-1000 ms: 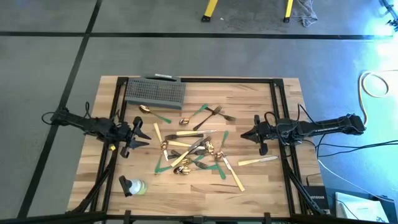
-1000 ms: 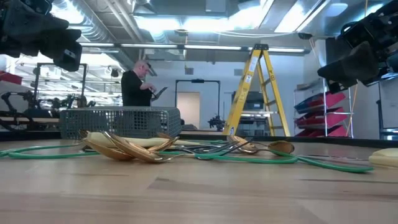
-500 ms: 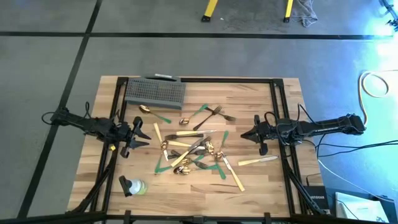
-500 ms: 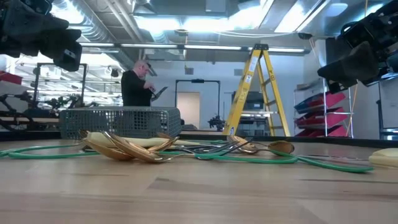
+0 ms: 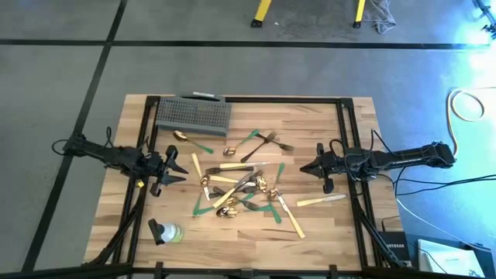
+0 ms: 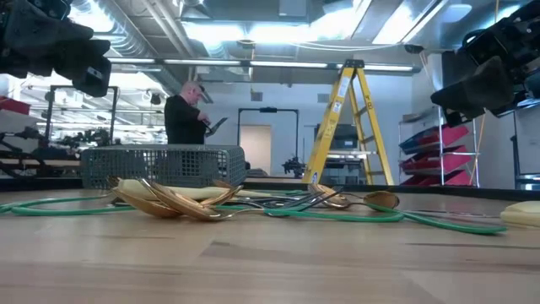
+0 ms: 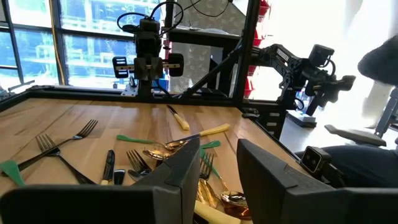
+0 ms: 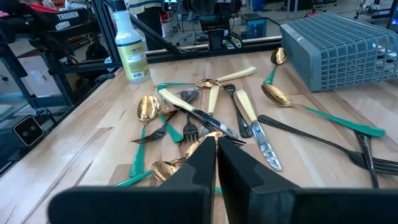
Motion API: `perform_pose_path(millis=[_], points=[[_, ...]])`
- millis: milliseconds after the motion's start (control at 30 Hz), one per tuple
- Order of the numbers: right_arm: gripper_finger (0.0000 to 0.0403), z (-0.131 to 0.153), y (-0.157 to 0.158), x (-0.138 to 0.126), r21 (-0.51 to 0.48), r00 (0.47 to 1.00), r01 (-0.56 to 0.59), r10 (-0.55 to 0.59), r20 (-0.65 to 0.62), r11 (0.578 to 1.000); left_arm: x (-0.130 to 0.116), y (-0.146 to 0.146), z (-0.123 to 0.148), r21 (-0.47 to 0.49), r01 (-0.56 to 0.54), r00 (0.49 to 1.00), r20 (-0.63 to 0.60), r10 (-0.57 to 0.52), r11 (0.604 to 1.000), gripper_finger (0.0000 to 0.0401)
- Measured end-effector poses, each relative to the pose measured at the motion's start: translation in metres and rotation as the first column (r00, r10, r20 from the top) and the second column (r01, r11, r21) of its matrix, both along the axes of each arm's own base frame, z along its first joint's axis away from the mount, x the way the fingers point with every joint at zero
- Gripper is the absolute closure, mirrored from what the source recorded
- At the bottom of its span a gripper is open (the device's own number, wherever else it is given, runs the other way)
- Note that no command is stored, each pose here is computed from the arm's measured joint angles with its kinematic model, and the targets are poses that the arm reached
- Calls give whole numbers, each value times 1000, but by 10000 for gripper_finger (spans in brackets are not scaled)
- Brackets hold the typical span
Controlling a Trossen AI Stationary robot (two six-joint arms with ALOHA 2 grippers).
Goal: Sort silverware
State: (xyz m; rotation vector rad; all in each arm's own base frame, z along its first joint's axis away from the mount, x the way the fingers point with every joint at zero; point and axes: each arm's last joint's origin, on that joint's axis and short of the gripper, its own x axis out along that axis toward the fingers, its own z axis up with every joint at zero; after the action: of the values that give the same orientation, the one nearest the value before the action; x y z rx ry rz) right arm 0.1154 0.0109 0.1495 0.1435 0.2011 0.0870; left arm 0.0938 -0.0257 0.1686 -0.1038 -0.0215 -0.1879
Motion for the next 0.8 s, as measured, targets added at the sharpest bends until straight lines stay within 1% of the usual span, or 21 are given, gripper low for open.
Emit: perform_pose_path(millis=[433, 467, 567, 600, 700, 800], points=[[403, 0, 0, 0, -2, 1000, 0, 0, 0, 1000, 0, 0, 0, 0, 0, 1000, 0, 0, 1000, 309], [403, 0, 0, 0, -26, 1000, -1, 1, 2, 1000, 0, 0, 0, 0, 0, 1000, 0, 0, 1000, 309], [403, 0, -2, 0, -169, 999, 34, -31, 15, 985, 0, 0, 0, 0, 0, 1000, 0, 0, 1000, 309], [403, 0, -2, 0, -193, 999, 40, -37, 17, 980, 0, 0, 0, 0, 0, 1000, 0, 0, 1000, 309], [403, 0, -3, 0, -173, 998, 67, -65, 17, 983, 0, 0, 0, 0, 0, 1000, 0, 0, 1000, 309], [403, -1, -3, 0, -173, 998, 66, -65, 9, 983, 0, 0, 0, 0, 0, 1000, 0, 0, 1000, 309]])
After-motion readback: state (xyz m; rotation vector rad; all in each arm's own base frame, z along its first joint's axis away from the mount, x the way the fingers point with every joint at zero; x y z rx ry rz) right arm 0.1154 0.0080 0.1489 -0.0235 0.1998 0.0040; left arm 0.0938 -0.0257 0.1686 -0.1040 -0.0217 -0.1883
